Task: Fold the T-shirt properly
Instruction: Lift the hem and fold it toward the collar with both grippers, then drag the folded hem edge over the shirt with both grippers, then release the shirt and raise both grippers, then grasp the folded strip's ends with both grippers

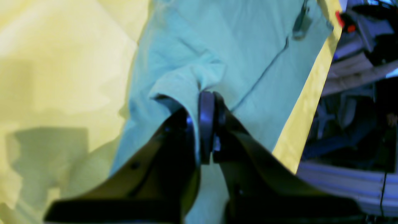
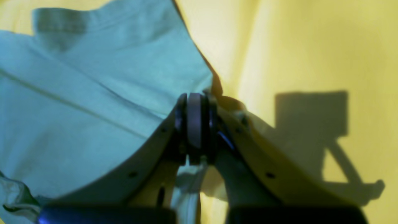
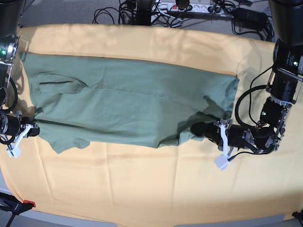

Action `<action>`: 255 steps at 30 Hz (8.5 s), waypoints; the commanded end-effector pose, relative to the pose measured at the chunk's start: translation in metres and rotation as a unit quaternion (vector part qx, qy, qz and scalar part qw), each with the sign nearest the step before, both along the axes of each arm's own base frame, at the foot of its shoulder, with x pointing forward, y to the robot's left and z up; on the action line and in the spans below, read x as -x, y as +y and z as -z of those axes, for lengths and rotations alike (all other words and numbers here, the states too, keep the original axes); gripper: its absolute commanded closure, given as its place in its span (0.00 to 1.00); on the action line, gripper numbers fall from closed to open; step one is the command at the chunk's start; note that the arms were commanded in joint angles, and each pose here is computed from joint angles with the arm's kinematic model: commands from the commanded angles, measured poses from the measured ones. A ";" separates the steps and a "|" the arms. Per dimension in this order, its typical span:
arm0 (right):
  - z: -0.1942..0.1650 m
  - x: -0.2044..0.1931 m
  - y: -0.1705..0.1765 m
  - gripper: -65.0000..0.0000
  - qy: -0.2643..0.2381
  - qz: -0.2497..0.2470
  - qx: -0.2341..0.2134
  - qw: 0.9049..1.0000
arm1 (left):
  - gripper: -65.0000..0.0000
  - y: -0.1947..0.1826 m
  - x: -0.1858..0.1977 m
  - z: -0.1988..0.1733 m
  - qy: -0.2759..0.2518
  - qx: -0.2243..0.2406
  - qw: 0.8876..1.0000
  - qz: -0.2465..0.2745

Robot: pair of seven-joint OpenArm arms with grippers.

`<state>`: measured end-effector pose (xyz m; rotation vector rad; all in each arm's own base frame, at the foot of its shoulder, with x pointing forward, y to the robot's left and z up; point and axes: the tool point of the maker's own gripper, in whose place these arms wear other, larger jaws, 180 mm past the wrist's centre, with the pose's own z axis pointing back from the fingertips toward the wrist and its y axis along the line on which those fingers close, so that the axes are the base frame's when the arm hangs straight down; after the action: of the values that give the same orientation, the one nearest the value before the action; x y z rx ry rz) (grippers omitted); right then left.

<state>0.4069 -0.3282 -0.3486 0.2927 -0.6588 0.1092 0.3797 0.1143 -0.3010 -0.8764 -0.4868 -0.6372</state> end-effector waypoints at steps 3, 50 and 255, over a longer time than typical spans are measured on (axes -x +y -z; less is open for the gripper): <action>-0.039 -0.014 -0.006 1.00 -0.050 -0.005 -0.004 0.999 | 1.00 0.000 -0.009 -0.024 -0.031 0.008 0.999 0.008; -0.035 0.007 -0.019 1.00 -0.025 -0.022 0.042 0.999 | 1.00 0.046 0.066 -0.014 -0.023 -0.133 0.984 0.117; 0.018 0.137 0.071 1.00 -0.005 -0.057 -0.044 0.997 | 0.47 0.189 0.086 -0.017 -0.047 -0.011 0.941 -0.335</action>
<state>0.2673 -0.2516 -0.3738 0.4329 -0.6465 0.1750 0.2853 0.2985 -0.3013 -0.6087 -0.7632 -0.0409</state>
